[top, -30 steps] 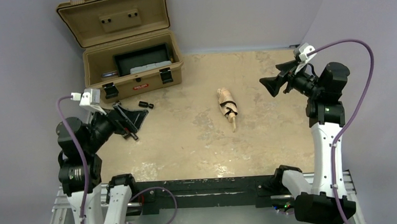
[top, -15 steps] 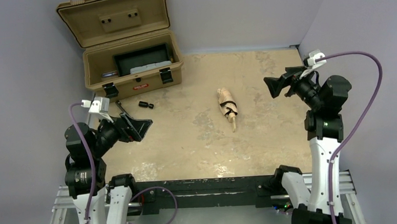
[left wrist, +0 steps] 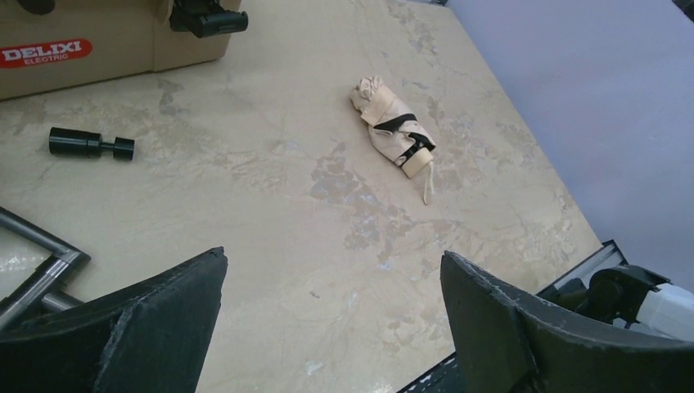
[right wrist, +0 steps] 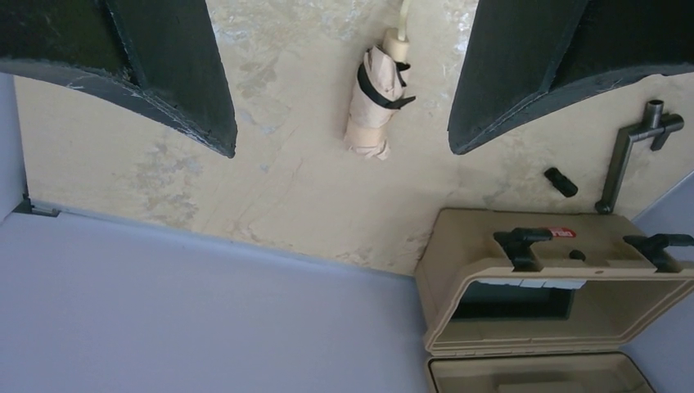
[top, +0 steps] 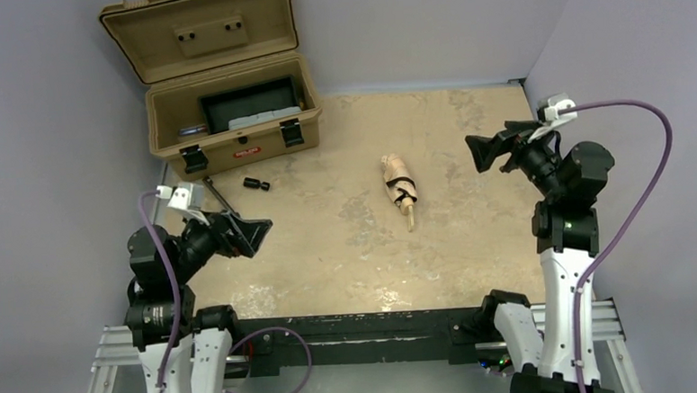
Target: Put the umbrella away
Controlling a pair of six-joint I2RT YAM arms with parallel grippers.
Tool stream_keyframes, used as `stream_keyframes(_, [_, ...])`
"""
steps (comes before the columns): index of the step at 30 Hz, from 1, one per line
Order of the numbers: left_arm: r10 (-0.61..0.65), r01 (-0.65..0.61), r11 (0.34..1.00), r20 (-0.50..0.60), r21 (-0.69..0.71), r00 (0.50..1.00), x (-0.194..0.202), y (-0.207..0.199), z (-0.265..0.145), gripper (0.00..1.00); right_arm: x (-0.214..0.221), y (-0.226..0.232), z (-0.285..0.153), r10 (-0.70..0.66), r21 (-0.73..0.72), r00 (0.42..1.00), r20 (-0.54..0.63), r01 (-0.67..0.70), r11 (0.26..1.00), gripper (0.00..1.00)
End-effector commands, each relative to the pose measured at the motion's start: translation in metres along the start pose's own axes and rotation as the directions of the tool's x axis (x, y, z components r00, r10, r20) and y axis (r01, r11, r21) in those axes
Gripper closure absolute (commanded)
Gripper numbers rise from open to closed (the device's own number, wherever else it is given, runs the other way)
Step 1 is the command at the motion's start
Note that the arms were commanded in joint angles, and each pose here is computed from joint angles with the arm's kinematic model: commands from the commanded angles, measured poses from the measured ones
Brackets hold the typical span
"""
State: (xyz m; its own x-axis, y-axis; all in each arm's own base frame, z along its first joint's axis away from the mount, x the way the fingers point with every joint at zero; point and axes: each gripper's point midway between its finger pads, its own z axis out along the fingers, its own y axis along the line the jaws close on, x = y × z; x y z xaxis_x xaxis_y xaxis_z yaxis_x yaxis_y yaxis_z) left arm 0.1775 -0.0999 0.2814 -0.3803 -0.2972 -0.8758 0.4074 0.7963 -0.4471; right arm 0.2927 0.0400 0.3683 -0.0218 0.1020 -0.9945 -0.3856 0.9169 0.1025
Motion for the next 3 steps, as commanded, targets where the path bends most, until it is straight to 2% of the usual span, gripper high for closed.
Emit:
stream_keyframes(1, [0.063,-0.062,0.998,0.026,-0.026,0.998,0.0006,0.0134,0.0073,0.0,-0.0129,-0.003,0.0,-0.001,0.025,0.998,0.061,0.0,1.0,0.02])
stream_keyframes(3, [0.068,-0.067,0.997,0.018,-0.037,0.998,0.0034,0.0176,0.0094,0.0,-0.0143,-0.0052,-0.0006,-0.005,0.041,0.998,0.068,0.003,0.999,0.02])
